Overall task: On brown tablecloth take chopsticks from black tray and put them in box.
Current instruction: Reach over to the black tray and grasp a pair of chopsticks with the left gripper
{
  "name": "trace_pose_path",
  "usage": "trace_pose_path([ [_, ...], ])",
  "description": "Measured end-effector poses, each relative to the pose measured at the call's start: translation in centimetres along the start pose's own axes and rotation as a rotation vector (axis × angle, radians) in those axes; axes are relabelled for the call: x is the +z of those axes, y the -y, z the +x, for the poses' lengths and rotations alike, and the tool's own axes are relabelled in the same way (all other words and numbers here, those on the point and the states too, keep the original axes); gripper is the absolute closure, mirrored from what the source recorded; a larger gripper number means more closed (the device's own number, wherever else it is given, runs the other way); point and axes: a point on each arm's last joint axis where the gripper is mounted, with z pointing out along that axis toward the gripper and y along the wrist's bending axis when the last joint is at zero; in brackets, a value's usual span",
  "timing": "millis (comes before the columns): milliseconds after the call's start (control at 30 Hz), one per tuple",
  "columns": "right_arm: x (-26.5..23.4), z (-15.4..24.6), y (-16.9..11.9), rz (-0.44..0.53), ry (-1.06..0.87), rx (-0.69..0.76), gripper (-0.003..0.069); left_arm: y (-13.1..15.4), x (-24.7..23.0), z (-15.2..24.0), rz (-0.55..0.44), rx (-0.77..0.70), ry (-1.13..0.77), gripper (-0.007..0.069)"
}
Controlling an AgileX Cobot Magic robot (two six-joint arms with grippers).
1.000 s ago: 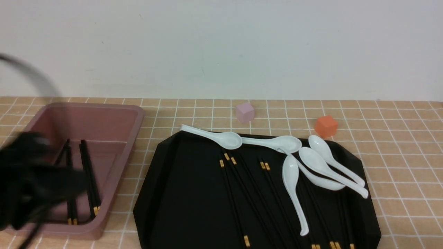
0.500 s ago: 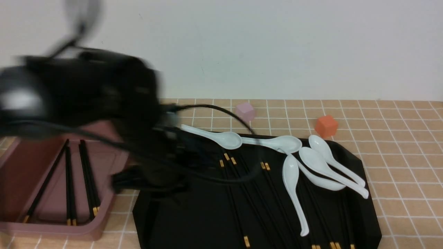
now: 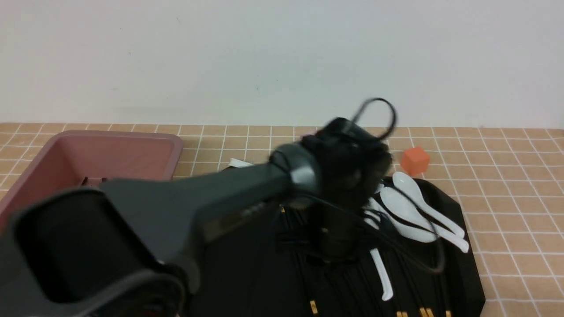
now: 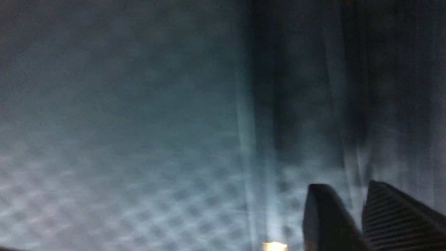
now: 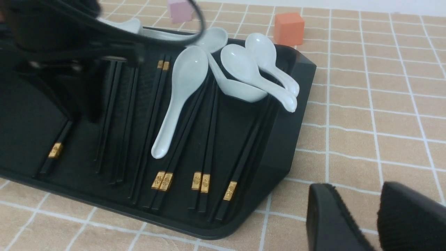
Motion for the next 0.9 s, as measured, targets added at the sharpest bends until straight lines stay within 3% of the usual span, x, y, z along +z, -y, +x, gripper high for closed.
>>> trace_pose_path([
  [167,0.0,0.0,0.0,0.000,0.000,0.000,0.0419,0.1,-1.7,0.2,0.036,-0.005,-0.001,0.0328],
  [367,0.0,0.0,0.0,0.000,0.000,0.000,0.0419,-1.2,-4.1,1.4,0.049,0.022,-0.004,0.0318],
  [500,0.0,0.0,0.0,0.000,0.000,0.000,0.0419,-2.9,-4.5,2.3,-0.001,0.032,-0.001,0.0318],
  [667,0.0,0.0,0.0,0.000,0.000,0.000,0.0419,-4.4,-4.1,2.5,-0.055,-0.060,0.003,0.0318],
  [900,0.0,0.0,0.0,0.000,0.000,0.000,0.0419,-4.3,-2.5,1.8,-0.071,-0.195,0.018,0.0318],
])
